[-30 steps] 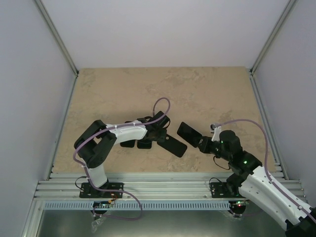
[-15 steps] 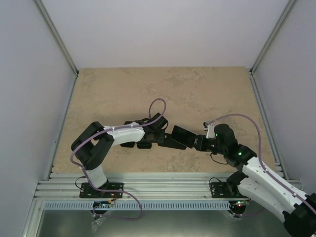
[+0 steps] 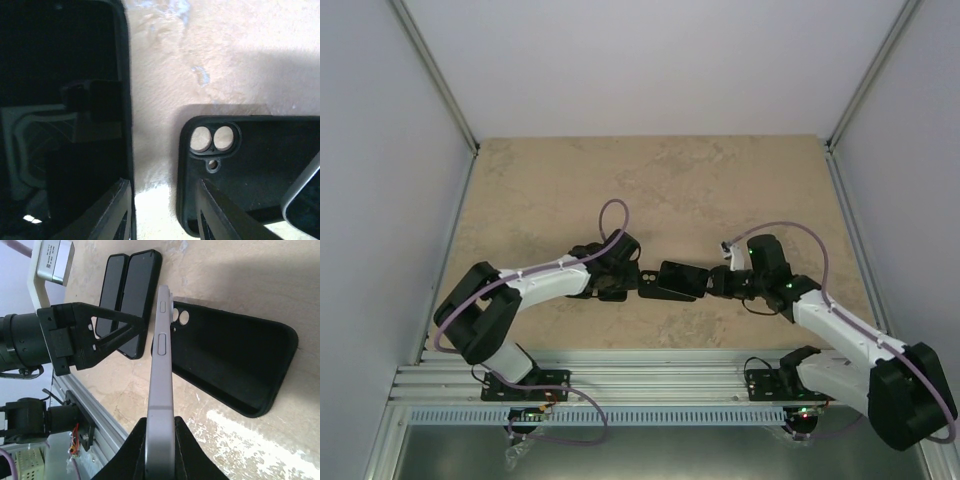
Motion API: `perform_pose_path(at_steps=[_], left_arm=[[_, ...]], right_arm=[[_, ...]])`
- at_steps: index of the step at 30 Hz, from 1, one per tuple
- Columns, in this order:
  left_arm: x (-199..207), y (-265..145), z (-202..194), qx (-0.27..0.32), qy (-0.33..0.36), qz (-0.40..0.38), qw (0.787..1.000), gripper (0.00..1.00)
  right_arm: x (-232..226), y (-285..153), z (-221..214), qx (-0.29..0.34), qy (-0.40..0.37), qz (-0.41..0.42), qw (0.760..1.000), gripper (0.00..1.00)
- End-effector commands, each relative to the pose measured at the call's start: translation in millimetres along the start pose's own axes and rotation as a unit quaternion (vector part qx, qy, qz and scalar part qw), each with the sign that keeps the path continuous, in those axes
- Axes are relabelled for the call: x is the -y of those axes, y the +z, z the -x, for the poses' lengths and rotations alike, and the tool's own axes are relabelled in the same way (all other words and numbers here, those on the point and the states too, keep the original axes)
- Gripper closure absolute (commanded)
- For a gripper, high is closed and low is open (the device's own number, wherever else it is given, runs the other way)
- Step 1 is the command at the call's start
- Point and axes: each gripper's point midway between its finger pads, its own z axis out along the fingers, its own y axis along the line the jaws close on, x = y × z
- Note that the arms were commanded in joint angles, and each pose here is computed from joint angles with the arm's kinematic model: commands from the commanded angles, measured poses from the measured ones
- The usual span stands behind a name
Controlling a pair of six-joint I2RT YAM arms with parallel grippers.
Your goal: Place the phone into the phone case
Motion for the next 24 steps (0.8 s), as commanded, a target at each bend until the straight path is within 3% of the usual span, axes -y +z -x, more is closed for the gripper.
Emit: perform_pose_path(at_steps=[1,9,24], left_arm=[[11,-7,4,0.005,-0.033,-0.072,0.997,0.61],[20,-3,0,-0.008,-0.053,-0.122,0.991,0.55],[10,14,-9,-0.021,-0.053,-0.101,0.993,0.53]], right_arm=[[-30,2,21,0.0,-0.042,0.063,0.997,0.99],[-29,18,18,-0.042,-0.018,0.09,0.995,0.99],[-13,44,7,-0.084,0.026,0.119,0.989,0.99]])
